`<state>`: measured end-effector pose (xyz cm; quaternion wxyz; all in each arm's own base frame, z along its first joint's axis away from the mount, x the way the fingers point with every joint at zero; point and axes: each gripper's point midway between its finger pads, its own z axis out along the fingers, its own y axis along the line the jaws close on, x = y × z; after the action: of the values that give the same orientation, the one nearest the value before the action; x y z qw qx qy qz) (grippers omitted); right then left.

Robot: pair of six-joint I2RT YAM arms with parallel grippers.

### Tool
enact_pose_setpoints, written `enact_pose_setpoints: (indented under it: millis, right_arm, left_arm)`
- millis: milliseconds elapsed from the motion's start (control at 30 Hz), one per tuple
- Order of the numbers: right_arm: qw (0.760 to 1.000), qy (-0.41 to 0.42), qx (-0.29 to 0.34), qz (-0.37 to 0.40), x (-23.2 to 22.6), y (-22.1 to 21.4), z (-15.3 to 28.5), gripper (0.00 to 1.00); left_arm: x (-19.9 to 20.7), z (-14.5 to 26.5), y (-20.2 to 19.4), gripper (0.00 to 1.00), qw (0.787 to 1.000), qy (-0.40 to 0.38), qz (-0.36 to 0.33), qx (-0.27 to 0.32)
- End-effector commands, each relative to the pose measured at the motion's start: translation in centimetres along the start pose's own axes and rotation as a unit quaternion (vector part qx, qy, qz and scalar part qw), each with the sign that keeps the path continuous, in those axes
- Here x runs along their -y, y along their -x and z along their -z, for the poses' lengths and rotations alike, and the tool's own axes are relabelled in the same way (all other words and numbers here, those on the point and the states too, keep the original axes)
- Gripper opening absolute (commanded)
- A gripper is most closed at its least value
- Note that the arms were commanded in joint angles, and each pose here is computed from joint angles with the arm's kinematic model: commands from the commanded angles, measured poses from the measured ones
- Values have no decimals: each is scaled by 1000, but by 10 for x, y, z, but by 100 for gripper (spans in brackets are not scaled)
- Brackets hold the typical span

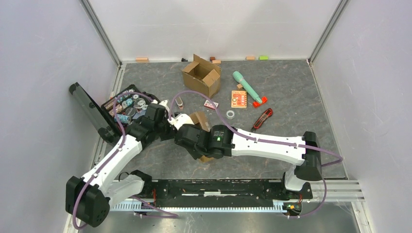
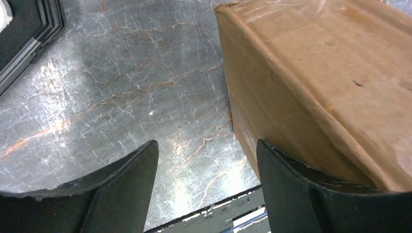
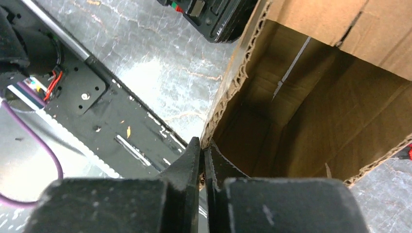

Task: Unpack the express box
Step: Place the express box at the center of the board, then reset both arms

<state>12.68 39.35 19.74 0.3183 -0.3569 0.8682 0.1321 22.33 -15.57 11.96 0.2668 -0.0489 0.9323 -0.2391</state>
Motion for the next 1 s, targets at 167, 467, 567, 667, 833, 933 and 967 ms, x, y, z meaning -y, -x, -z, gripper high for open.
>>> enact_pose_setpoints:
  millis: [167,467,567,667,833,933,967]
  right_arm:
    - [997,53,32,-36,-7,30,16,39]
    - [992,41,110,-48,12,70,30,58]
    - [990,33,131,-47,19,80,33,62]
    - [987,27,149,-46,27,90,39,66]
    - [976,22,212,-48,38,120,74,74]
    - [965,7,257,-51,52,136,100,81]
    - [961,-1,271,-54,58,139,109,87]
  left_arm:
    - [2,14,4,83,1000,4,-10,14]
    - [12,30,36,86,998,14,-35,53]
    - [17,41,47,86,996,15,-42,72]
    - [22,56,58,88,994,16,-49,92]
    - [49,96,84,100,987,-20,-73,144]
    - [65,125,105,100,979,-34,-77,186]
    - [68,132,110,100,977,-35,-79,194]
